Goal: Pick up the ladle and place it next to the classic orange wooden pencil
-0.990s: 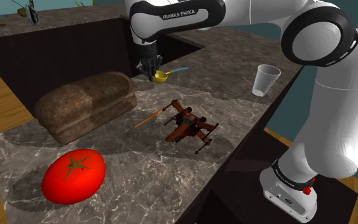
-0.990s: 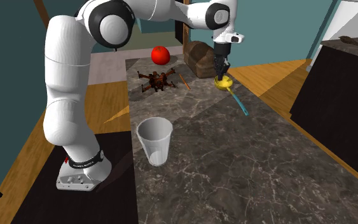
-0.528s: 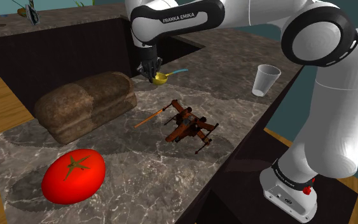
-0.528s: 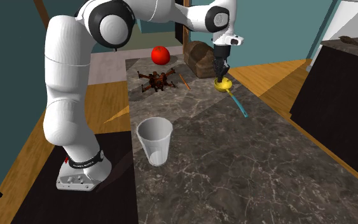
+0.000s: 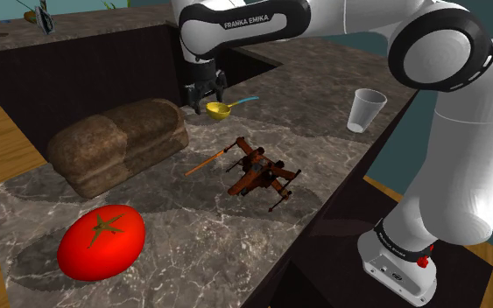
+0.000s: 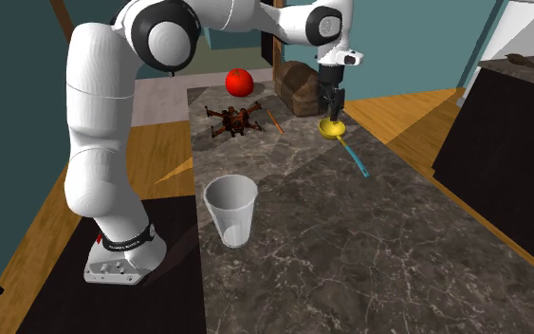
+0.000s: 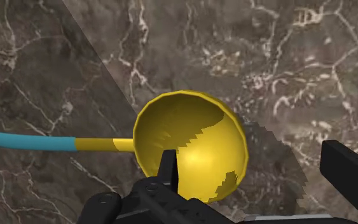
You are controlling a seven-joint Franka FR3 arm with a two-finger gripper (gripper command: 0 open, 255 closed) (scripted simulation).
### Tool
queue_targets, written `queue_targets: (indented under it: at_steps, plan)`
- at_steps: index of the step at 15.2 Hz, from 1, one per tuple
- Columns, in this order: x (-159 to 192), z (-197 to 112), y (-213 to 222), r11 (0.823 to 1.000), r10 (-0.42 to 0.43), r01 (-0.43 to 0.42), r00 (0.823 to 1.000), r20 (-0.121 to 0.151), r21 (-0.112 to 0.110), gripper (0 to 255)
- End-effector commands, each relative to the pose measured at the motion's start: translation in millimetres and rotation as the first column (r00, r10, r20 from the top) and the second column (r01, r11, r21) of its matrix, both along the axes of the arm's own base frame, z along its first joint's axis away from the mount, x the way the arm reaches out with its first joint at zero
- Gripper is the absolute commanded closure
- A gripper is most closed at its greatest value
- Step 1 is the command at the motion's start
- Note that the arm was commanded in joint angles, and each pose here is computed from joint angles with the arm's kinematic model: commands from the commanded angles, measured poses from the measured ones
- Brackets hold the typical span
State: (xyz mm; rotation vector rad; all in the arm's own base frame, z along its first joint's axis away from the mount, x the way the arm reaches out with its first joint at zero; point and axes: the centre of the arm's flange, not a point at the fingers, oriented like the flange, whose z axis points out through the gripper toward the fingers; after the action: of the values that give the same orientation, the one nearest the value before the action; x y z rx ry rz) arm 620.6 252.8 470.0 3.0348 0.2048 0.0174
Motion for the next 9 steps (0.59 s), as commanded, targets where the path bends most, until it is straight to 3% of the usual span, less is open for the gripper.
queue_targets:
  at_steps: [1,3,9]
  plan:
    - [0.4,19.9,1.9,1.0,0.0,0.0,1.0,0.0,0.0,0]
    - [0.0,43.4,4.2,1.0,0.0,0.0,1.0,0.0,0.0,0]
    - [0.0,43.4,4.2,1.0,0.0,0.0,1.0,0.0,0.0,0]
